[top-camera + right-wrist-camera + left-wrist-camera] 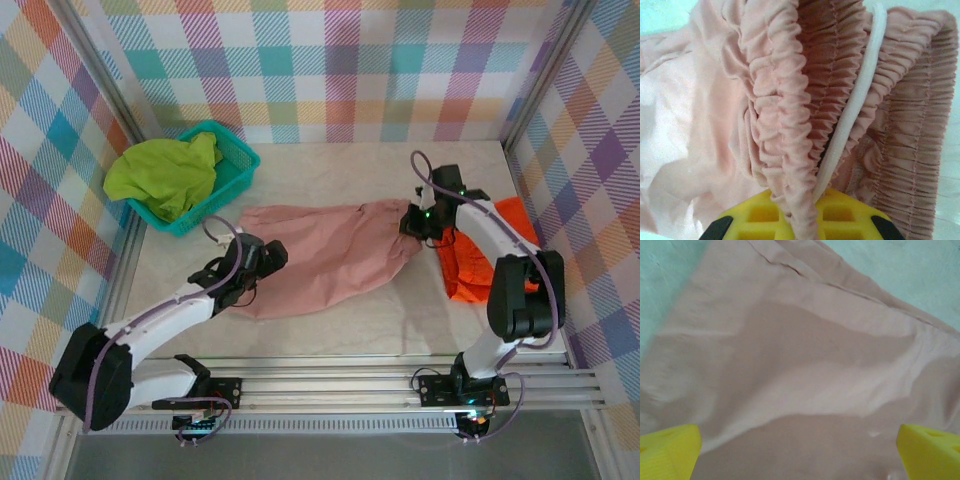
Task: Fold and stack the shorts
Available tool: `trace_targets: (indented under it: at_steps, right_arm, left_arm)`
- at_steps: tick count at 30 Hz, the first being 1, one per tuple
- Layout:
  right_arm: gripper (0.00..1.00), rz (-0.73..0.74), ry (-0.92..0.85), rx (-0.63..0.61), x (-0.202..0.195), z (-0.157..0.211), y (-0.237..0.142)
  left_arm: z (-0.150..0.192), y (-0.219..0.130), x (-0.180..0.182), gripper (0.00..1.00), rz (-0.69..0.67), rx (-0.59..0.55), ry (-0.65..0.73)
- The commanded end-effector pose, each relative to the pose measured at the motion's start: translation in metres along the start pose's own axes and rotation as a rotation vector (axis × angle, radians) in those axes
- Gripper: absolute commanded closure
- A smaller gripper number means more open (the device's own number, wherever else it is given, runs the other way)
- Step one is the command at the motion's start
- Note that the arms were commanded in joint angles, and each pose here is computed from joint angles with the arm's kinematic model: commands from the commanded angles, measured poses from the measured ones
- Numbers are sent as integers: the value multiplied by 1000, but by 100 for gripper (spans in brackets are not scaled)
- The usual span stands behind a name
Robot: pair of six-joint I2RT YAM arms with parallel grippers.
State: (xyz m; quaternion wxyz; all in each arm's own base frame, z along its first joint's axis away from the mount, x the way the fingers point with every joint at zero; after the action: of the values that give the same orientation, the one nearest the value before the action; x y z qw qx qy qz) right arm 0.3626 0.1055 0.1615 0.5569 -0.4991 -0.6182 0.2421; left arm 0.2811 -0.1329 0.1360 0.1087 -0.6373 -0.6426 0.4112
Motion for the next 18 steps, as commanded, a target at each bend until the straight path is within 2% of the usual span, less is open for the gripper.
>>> trace_targets:
  at_steps: [1,13,18]
  right_arm:
    - [100,221,-163,-9,-7,2,-39]
    - [100,627,-444,-143,22,-40,-110]
    - [100,759,-573,-195,46,-48,-113]
  left_arm:
    - [2,-6,16,0,-64,-6,28]
    - [4,-8,17,0,-50,0,-5]
    - [5,-8,18,0,-52,2,-13]
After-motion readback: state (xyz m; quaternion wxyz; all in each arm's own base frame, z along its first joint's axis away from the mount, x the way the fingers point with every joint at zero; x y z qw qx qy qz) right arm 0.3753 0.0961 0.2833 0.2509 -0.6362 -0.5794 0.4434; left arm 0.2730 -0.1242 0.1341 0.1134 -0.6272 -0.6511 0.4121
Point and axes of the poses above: each hand's point on the last joint's axis, 136 mm out from that joint toward the fingers, its own y axis out along the fingers, its own x axis along the line the jaws close on, z = x × y, the point moved 3 cm from there along -y, back along the fingers, and after that the axes turned 7 degrees about y, right-handed, at the moved point
